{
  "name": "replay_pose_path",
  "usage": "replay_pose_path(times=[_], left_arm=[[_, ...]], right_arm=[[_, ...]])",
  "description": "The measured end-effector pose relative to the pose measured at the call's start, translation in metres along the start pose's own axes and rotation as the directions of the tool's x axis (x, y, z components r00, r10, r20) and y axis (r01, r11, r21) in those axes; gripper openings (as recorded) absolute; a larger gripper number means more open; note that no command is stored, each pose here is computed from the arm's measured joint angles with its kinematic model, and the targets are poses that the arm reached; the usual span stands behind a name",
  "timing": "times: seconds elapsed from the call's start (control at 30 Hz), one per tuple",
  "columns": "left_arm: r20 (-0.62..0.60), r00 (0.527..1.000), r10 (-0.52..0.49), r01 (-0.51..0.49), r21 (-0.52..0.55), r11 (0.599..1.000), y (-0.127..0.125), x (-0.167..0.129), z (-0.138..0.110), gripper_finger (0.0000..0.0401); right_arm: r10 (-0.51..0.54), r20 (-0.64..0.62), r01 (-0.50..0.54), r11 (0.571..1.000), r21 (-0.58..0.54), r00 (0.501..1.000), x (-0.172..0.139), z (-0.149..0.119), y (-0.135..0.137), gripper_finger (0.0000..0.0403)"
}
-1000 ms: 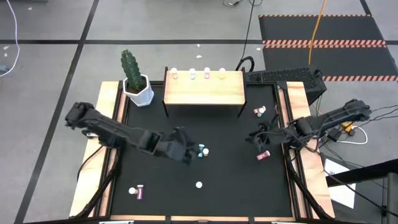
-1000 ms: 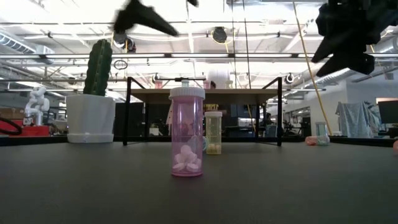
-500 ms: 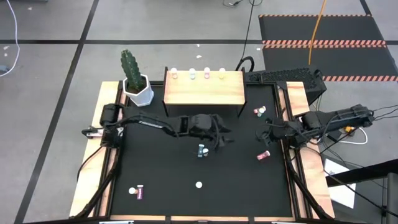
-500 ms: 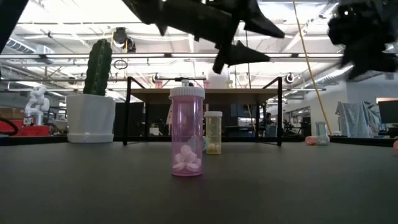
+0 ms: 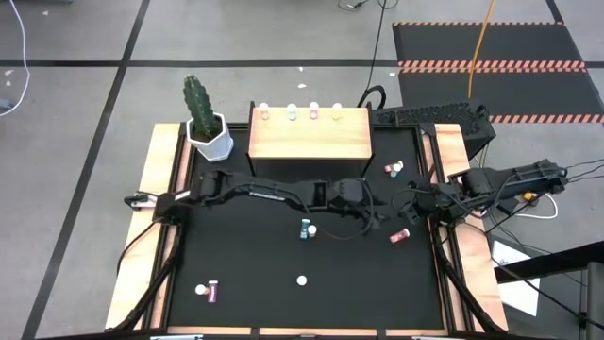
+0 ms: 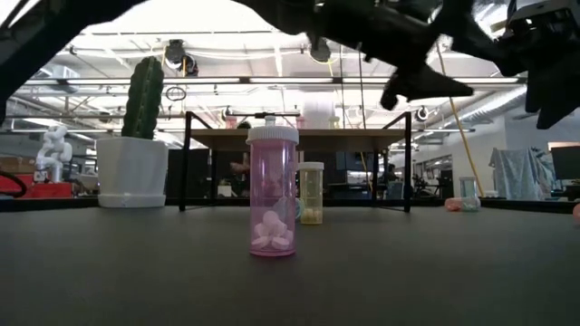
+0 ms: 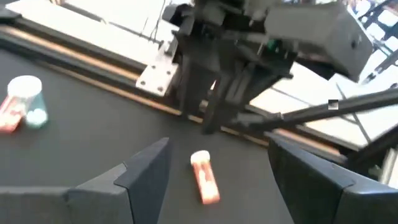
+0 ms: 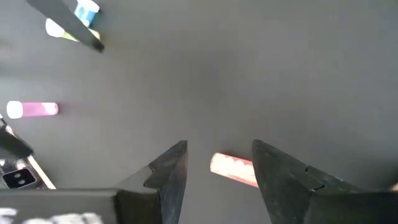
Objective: Pick and place medicine bottles onto shelf by color
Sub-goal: Put the bottom orange pill bottle aligned with the other orange pill bottle on the shelf
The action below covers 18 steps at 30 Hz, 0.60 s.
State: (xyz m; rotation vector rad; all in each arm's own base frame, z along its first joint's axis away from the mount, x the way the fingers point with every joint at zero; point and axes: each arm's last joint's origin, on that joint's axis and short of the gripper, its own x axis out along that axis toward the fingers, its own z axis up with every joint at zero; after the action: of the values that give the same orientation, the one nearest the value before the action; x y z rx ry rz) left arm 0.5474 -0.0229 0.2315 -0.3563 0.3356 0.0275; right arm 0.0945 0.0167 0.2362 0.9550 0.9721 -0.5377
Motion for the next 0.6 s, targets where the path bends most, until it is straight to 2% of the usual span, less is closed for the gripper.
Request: replay_pose_path(times=[0.1, 0.23, 0.43, 0.6], left_arm=[[0.054, 0.999, -0.006, 0.007, -0.004, 1.0, -0.004, 0.017, -0.002, 0.0269], [0.137, 0.99, -0.015, 0.018, -0.024, 1.0, -0.006, 0.04, -0.019, 0.0269], [0.235, 0.97, 0.058, -0.066, 0.026, 0.998, -0.005, 0.065, -0.046, 0.0269], [0.207, 0.975, 0.078, -0.089, 0.044, 0.995, 0.007, 0.086, -0.081, 0.0269]], right_arm=[[-0.006, 0.001, 0.006, 1.0, 0.003, 1.0, -0.002, -0.001, -0.003, 0.0171], [-0.02, 0.0, 0.02, 0.999, 0.03, 1.0, -0.004, -0.002, -0.008, 0.0171], [-0.031, 0.043, 0.03, 0.999, 0.036, 0.999, -0.007, -0.002, -0.012, 0.0171], [-0.049, 0.099, 0.043, 0.998, 0.053, 0.994, -0.008, 0.0, -0.012, 0.0171]])
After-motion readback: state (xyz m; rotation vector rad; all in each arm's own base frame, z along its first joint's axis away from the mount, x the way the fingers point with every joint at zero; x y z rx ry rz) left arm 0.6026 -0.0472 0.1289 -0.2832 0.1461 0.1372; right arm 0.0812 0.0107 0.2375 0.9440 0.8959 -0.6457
